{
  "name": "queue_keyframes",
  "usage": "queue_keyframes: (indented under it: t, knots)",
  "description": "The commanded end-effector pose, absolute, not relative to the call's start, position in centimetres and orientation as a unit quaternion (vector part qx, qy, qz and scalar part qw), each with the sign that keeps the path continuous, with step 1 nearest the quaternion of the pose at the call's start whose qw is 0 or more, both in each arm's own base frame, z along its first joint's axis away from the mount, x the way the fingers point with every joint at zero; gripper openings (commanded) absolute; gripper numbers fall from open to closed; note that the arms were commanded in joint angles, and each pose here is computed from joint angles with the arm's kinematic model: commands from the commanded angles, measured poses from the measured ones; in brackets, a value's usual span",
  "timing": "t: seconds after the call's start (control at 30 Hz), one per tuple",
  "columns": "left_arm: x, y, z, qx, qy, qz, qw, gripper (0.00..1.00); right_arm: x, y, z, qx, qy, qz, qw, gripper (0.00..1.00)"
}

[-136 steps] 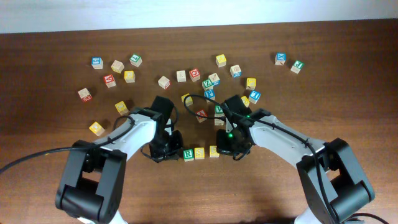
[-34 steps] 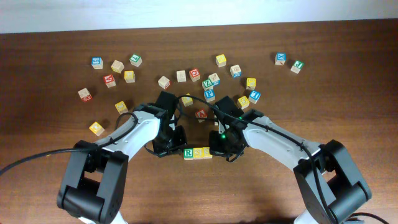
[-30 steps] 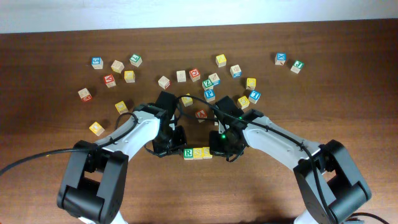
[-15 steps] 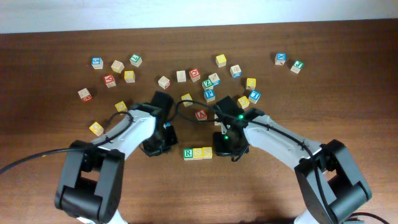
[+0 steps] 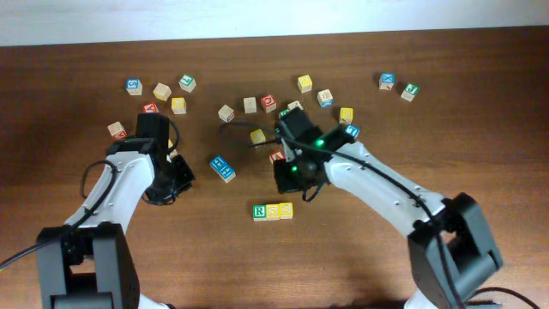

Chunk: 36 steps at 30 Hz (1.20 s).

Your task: Spell out RSS

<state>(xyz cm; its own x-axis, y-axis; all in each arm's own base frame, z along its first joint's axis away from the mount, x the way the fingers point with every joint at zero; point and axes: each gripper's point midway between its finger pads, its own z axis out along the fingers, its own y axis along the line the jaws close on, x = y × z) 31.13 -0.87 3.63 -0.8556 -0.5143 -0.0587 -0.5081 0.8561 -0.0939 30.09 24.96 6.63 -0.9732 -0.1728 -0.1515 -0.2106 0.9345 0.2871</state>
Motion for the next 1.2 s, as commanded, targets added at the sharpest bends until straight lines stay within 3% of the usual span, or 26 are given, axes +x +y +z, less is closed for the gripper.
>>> queue_keyframes:
  t: [0.0,0.2,0.67,0.93,1.07,1.17]
  knots:
    - [31.0,-0.3,4.2,-0.267,0.962,-0.029,0.045,0.38,29.4,25.5,3.8,-0.101,0.987,0.118,0.037,0.04]
    - [30.4,-0.3,4.2,-0.268,0.963,-0.026,0.033,0.47,28.6,25.3,2.2,-0.094,0.990,0.109,0.007,0.04]
    - [30.2,-0.3,4.1,-0.268,0.963,-0.025,0.028,0.47,27.5,25.9,2.0,-0.096,0.989,0.115,-0.010,0.04]
    - [30.2,-0.3,4.1,-0.268,0.963,-0.024,0.027,0.45,29.5,24.3,2.7,-0.068,0.992,0.108,0.002,0.05]
    - [30.2,-0.3,4.1,-0.268,0.963,-0.024,0.027,0.45,30.2,20.3,5.2,-0.025,0.995,0.082,-0.041,0.04]
    - [30.1,-0.3,4.1,-0.261,0.965,-0.024,0.026,0.45,26.2,17.3,6.2,-0.012,0.990,0.040,-0.136,0.04]
